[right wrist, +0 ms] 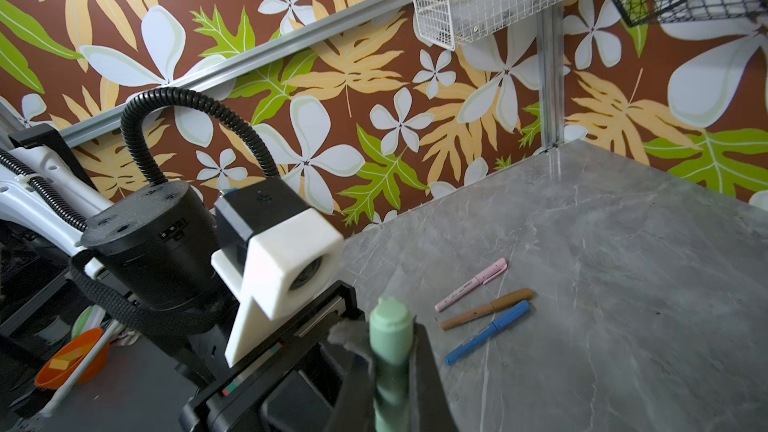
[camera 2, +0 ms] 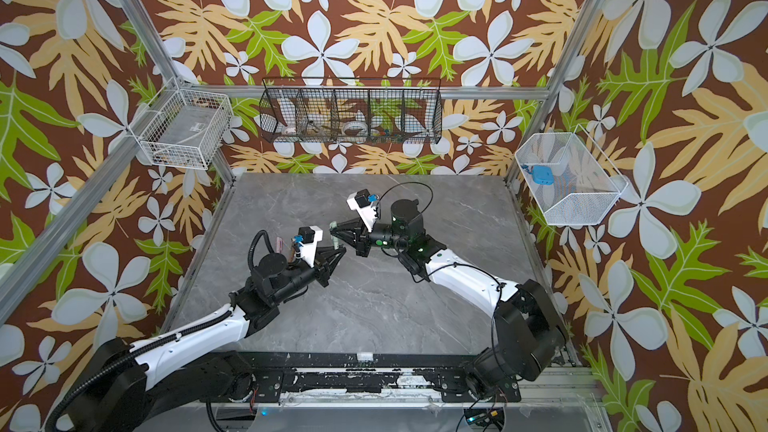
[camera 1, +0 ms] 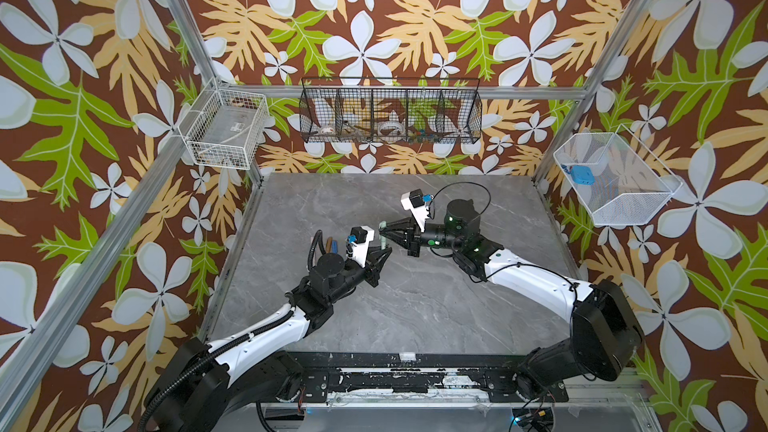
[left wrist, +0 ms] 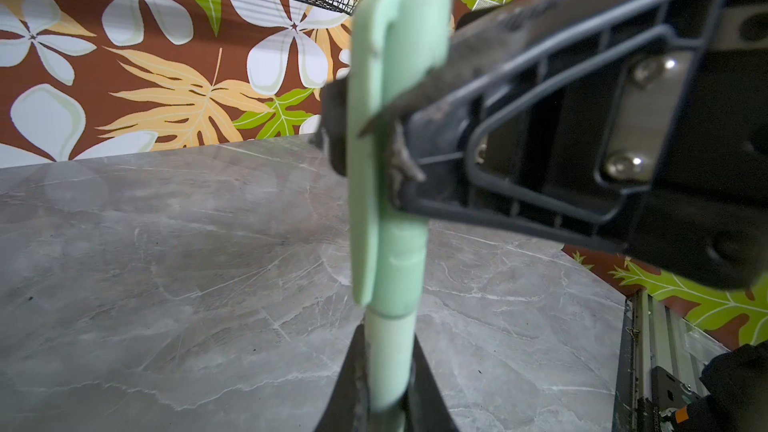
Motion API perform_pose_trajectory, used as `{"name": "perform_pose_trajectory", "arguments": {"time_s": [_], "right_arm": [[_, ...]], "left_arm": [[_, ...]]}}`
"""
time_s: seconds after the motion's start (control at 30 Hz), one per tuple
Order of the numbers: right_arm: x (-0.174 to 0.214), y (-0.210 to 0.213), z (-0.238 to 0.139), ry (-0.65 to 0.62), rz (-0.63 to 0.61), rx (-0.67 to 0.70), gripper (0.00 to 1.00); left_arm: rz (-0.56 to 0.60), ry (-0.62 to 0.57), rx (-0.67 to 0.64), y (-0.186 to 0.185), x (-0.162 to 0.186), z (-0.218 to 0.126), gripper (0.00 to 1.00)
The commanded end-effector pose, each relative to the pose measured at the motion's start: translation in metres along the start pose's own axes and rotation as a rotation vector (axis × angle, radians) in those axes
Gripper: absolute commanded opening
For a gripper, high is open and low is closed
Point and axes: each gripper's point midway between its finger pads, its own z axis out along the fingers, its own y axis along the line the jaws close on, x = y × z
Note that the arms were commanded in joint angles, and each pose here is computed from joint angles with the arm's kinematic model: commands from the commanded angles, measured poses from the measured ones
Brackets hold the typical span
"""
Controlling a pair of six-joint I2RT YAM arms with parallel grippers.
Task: Insert the pens into the pen caps
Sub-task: 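Withdraw the right gripper while the left gripper lowers the capped pen, then lay the capped pen on the table and open the left gripper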
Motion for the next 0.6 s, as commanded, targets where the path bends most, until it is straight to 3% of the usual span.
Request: {"name": "perform_pose_trajectory", "arguments": {"time_s": [0.0,0.07,0.1,0.23,0.37,0.57], "right_arm": [[0.034,0.004,-0.003,0.098,0.119,-0.006,0.01],[0.021,-0.007,-0.016,0.051,0.089,0.088,0.31],[0.010,-0.015,-0.027,0.015,0.074,0.149,0.39],[-0.020,-0.052,-0.082,-0.105,0.050,0.420,0.53],[-0.010,-0.093,-0.126,-0.076,0.096,0.660,0.58],[0.036,-0.132,-0.156,0.014,0.204,0.859,0.59]], "left_arm": [[0.010,-0.230,-0.015,-0.004,-0.073,-0.001,0.00],[0.013,-0.170,-0.058,0.004,-0.064,0.007,0.00],[0.012,-0.129,-0.094,0.011,-0.055,0.011,0.00],[-0.023,0.096,-0.247,0.048,0.002,0.018,0.00],[-0.192,0.272,-0.325,0.089,0.058,0.014,0.00],[-0.216,0.471,-0.492,0.130,0.109,0.018,0.00]]}}
